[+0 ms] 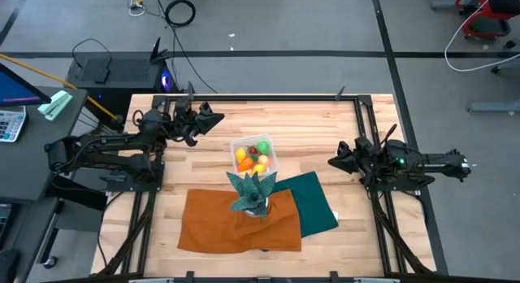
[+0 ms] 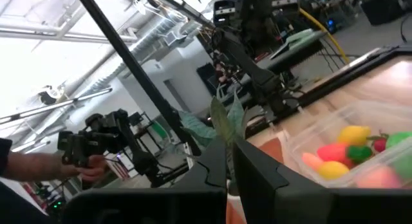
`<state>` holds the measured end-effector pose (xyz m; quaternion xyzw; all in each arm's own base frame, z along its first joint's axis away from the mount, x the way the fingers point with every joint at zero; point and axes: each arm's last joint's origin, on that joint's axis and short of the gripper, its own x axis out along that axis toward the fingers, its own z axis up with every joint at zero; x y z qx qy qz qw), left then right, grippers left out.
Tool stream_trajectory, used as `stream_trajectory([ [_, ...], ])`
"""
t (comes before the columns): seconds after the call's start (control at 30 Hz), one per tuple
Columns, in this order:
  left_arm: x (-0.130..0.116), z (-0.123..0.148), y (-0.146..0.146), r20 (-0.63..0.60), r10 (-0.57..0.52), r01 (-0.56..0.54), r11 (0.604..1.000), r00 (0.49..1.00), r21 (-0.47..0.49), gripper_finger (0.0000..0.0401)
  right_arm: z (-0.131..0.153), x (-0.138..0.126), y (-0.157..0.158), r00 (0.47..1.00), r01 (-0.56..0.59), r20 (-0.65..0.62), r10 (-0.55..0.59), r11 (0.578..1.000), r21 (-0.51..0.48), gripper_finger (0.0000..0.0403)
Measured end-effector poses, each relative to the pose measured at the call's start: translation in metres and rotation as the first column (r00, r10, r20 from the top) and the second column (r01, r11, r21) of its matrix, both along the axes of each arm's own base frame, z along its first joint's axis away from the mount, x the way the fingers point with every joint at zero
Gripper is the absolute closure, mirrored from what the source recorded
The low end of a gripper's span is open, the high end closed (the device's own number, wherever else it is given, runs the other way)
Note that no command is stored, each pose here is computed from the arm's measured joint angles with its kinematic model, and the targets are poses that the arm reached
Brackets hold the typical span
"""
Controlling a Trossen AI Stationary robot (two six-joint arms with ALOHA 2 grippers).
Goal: Pick and placing Produce into tupperware
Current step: Return to Home Position
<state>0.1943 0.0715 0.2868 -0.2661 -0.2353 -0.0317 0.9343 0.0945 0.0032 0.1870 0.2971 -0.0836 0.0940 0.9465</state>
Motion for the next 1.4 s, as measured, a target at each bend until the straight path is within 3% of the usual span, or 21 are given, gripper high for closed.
stream_trajectory([
  [0.2,0.0,0.0,0.0,0.0,0.0,0.0,1.0,1.0,0.001,0.0368,-0.007,0.001,-0.001,0.997,0.014,-0.074,-0.01,0.998,0.055,0.0403],
  [0.37,0.0,0.0,0.0,0.0,0.0,0.0,1.0,1.0,0.001,0.0374,-0.015,0.001,-0.001,0.976,0.034,-0.217,-0.012,0.994,0.099,0.0403],
  [0.47,0.0,0.0,0.0,0.0,0.0,0.0,1.0,1.0,0.001,0.0379,-0.015,0.001,-0.001,0.977,0.016,-0.213,-0.016,1.0,-0.003,0.0403],
  [0.57,0.0,0.0,0.0,0.0,0.001,-0.001,1.0,1.0,0.003,0.0383,-0.015,0.002,0.001,0.981,-0.047,-0.193,0.012,0.983,-0.178,0.0403],
  [0.7,0.0,0.0,0.0,-0.001,0.001,-0.001,1.0,1.0,0.003,0.0381,-0.016,0.002,0.002,0.988,-0.052,-0.154,-0.015,0.904,-0.423,0.0403],
  [0.83,0.0,0.0,0.0,-0.001,0.001,-0.001,1.0,1.0,0.003,0.0375,-0.016,0.002,0.002,0.992,-0.045,-0.123,-0.029,0.828,-0.559,0.0403],
  [0.97,0.0,0.0,0.0,-0.001,0.001,-0.001,1.0,1.0,0.003,0.0372,-0.016,0.002,0.002,0.993,-0.041,-0.114,-0.033,0.806,-0.59,0.0403],
  [1.17,0.002,-0.004,0.001,-0.043,0.063,-0.06,0.996,0.997,0.068,0.0382,-0.016,0.002,0.002,0.993,-0.046,-0.118,-0.028,0.817,-0.575,0.0403],
  [1.33,0.002,-0.003,0.001,-0.035,0.027,-0.027,1.0,0.999,0.002,0.0389,-0.016,0.002,0.002,0.993,-0.046,-0.119,-0.028,0.817,-0.575,0.0403],
  [1.4,-0.002,0.001,-0.001,-0.007,0.036,-0.035,0.998,0.999,0.054,0.0393,-0.016,0.002,0.002,0.993,-0.046,-0.119,-0.028,0.817,-0.575,0.0403],
])
